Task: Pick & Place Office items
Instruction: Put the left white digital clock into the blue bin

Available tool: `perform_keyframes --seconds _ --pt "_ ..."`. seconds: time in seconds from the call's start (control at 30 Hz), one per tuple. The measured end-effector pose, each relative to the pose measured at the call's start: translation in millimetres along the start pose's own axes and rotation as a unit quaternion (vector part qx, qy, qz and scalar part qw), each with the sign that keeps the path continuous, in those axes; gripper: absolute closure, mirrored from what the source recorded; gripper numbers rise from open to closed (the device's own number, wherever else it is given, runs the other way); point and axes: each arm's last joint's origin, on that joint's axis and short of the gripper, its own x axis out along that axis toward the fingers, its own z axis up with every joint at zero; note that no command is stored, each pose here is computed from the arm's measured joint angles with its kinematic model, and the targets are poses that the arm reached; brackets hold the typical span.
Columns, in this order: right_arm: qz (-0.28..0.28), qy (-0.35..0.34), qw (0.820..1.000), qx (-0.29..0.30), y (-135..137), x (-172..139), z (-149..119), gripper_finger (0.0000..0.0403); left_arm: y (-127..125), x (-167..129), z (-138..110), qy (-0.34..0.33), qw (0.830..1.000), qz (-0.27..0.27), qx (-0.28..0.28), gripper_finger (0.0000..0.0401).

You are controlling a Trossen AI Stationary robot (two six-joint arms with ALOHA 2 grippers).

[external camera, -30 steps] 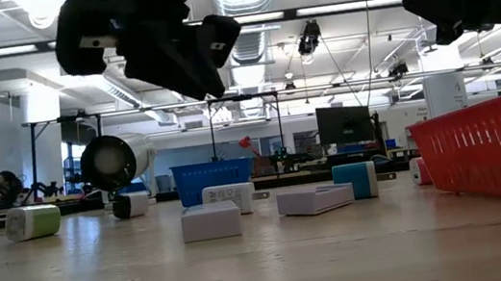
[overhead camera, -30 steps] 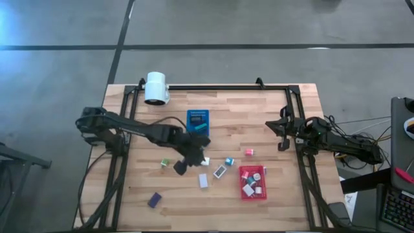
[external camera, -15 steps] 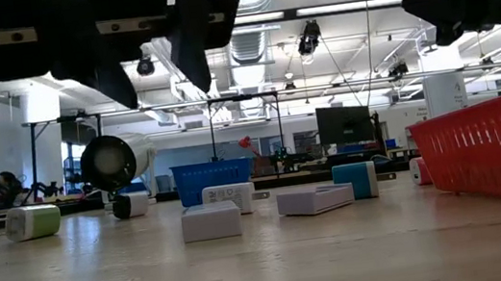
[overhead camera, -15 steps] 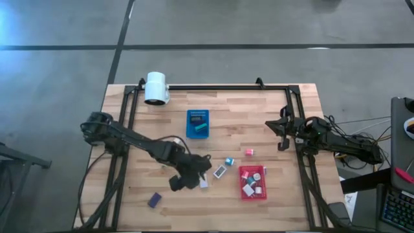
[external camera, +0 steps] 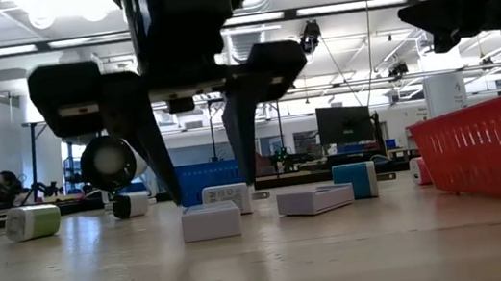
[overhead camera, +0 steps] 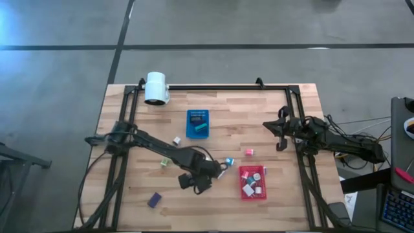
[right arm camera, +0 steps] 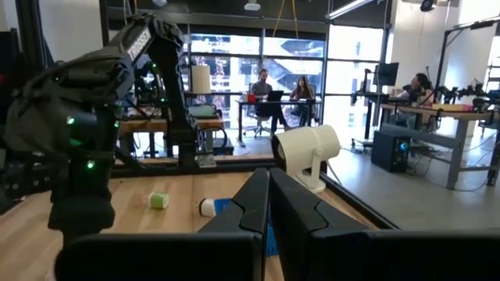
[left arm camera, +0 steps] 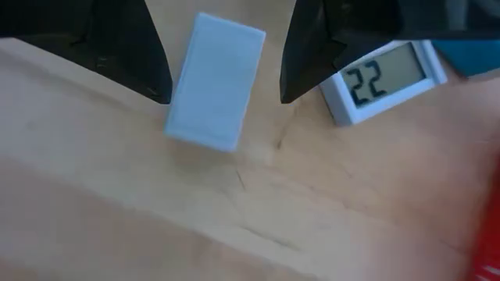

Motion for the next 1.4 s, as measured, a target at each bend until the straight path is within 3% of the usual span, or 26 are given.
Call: perform_keyframes --seconds 0.37,0.57,0.73,0.93,1.17,1.3,1.4 --pt "-0.001 0.021 1.000 0.003 0 3 -4 0.0394 1 15 -7 0.027 0.995 -0.021 0.094 0.0162" --pt "-0.001 0.025 1.000 0.010 0 4 -5 0.0394 0 17 -9 0.018 0.995 -0.027 0.091 0.0186" --pt "-0.001 0.027 1.000 0.014 0 5 -5 0.0394 -3 19 -10 0.008 0.995 -0.038 0.088 0.0251" --pt "-0.001 0.030 0.999 0.015 0 5 -6 0.0394 -5 16 -11 0.011 0.996 -0.048 0.072 0.0255" --pt "-0.001 0.030 0.999 0.018 0 5 -6 0.0394 -8 -37 -7 0.003 0.999 -0.010 0.043 0.0255" --pt "-0.001 0.029 0.999 0.018 0 5 -6 0.0394 -12 -81 -12 -0.009 1.000 0.021 -0.017 0.0255" --pt "0.000 0.029 0.999 0.020 0 5 -6 0.0394 -20 -117 -28 -0.030 0.996 0.056 -0.066 0.0255"
